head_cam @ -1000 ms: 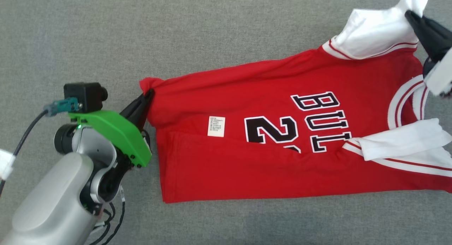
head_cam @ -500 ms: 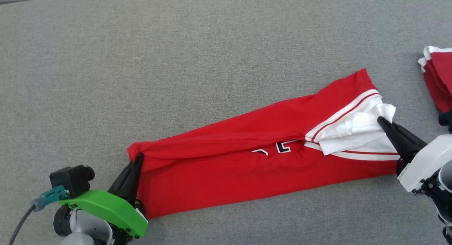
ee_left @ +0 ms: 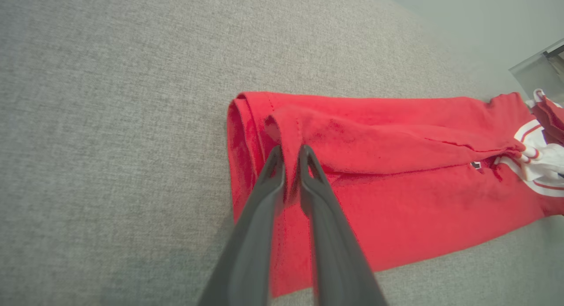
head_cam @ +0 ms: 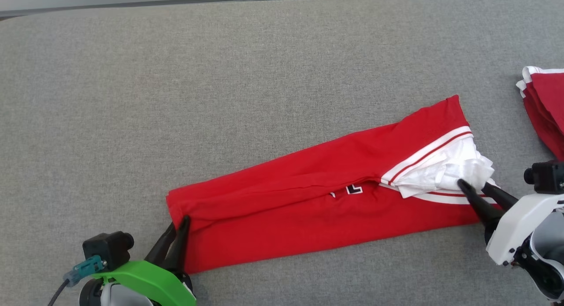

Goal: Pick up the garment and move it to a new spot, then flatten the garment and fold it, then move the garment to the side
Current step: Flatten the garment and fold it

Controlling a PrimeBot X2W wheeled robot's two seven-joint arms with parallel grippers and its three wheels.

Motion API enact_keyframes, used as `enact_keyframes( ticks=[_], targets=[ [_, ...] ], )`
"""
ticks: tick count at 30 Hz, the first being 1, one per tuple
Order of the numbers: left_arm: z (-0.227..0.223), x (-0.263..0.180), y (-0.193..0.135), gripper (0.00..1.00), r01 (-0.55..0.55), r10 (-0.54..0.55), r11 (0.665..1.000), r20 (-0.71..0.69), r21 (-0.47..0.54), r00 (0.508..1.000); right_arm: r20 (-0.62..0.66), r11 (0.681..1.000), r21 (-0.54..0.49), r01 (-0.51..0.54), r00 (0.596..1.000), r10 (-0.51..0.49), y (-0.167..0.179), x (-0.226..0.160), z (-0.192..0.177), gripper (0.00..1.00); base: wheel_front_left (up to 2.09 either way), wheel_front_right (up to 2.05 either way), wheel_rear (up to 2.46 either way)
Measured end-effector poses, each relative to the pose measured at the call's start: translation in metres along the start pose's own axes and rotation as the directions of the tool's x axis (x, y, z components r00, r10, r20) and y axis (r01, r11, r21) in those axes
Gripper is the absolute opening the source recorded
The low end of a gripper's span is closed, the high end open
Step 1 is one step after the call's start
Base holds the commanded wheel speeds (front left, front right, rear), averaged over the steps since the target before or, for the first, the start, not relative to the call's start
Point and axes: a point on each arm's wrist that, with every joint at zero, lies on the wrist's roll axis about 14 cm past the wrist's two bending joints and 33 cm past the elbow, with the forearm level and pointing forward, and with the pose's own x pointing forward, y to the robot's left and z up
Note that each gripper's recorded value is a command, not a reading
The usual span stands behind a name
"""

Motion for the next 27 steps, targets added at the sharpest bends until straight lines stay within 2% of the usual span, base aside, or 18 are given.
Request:
enact_keyframes(
  ticks=[6, 10, 13, 17, 21, 25, 27],
  targets=[
    [-0.014, -0.008, 0.007, 1.00, -0.039, 0.039, 0.998, -0.009, 0.049, 0.999, -0.107, 0.999, -0.044, 0.003, 0.994, -0.007, -0.007, -0.013, -0.015, 1.00, 0.00, 0.00, 0.00],
    [0.001, -0.017, 0.010, 1.00, -0.073, 0.065, 0.994, 0.098, 0.079, 0.993, -0.078, 1.000, -0.020, 0.014, 0.997, -0.016, -0.016, -0.022, 0.011, 1.00, 0.00, 0.00, 0.00],
    [0.016, -0.022, 0.020, 1.00, -0.131, 0.108, 0.983, 0.175, 0.131, 0.979, -0.077, 0.997, -0.063, 0.049, 0.996, -0.054, -0.028, -0.022, 0.029, 1.00, 0.00, 0.00, 0.00],
    [0.044, -0.024, 0.024, 1.00, -0.195, 0.138, 0.965, 0.296, 0.174, 0.945, -0.124, 0.997, -0.058, 0.059, 0.990, -0.065, -0.027, -0.006, 0.028, 1.00, 0.00, 0.00, 0.00],
    [0.070, -0.032, 0.026, 1.00, -0.251, 0.160, 0.953, 0.419, 0.172, 0.894, -0.161, 0.998, -0.010, 0.056, 0.985, -0.057, -0.024, 0.016, 0.026, 1.00, 0.00, 0.00, 0.00],
    [0.072, -0.045, 0.042, 1.00, -0.304, 0.205, 0.938, 0.442, 0.165, 0.874, -0.121, 0.999, 0.040, -0.007, 0.993, 0.012, -0.006, 0.025, 0.046, 1.00, 0.00, 0.00, 0.00],
    [0.074, -0.050, 0.048, 1.00, -0.322, 0.225, 0.935, 0.455, 0.148, 0.862, -0.104, 0.999, 0.028, -0.014, 0.994, 0.017, -0.005, 0.022, 0.058, 1.00, 0.00, 0.00, 0.00]
  ],
)
